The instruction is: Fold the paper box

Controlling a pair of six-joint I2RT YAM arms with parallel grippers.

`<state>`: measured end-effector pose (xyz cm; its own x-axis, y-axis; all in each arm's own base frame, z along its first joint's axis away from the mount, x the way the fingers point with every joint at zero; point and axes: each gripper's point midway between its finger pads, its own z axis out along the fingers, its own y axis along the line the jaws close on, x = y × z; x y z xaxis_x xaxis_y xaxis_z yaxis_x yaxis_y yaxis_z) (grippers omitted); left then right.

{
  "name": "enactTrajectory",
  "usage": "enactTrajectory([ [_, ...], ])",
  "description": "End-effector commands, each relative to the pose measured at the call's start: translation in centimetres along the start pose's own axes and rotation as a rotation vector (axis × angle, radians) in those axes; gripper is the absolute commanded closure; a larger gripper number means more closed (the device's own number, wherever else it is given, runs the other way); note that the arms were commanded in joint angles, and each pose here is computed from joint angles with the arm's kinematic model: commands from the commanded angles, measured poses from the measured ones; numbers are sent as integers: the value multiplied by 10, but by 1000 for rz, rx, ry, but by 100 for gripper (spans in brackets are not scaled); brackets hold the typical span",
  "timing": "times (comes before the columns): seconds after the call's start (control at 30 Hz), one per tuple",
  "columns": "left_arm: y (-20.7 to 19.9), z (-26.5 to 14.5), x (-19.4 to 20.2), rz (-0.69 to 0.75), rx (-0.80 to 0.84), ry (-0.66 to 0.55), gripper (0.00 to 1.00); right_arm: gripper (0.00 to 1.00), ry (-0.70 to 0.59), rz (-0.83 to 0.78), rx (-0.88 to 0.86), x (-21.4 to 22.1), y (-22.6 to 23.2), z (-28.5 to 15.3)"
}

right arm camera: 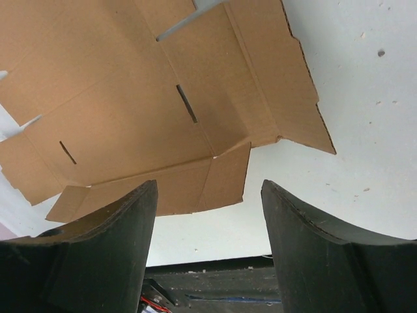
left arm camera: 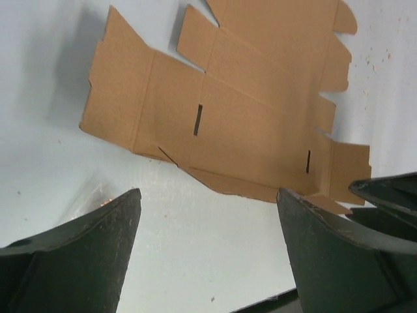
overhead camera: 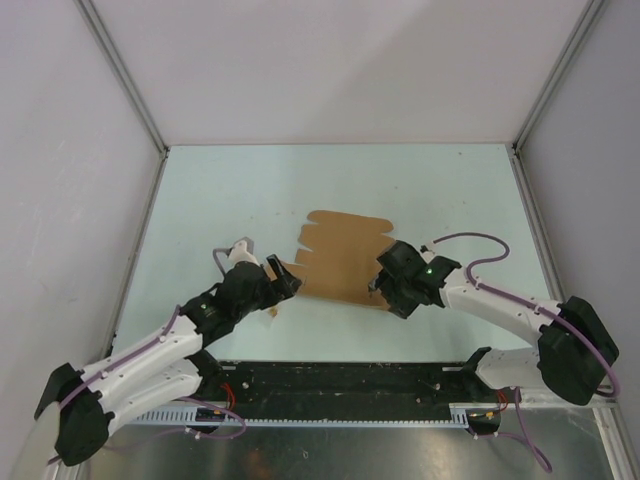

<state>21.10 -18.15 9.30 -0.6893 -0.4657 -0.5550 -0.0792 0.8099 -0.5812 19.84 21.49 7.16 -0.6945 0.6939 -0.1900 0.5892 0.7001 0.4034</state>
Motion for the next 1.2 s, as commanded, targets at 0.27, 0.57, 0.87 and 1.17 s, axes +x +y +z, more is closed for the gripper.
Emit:
enactTrajectory([
  [0.27, 18, 2, -80, 39, -121, -201, 16, 33, -236, -203, -70, -80, -19, -47],
  [0.57, -85, 9, -106, 240, 117, -199, 25, 37, -211, -293, -12, -91, -29, -30],
  [0.87, -123, 53, -24, 413, 214, 20, 51, 43, -180, -289, -24, -89, -36, -10],
  [1.17, -106, 60, 17, 465, 190, 105, 51, 40, -123, -386, -58, -83, -26, 13],
])
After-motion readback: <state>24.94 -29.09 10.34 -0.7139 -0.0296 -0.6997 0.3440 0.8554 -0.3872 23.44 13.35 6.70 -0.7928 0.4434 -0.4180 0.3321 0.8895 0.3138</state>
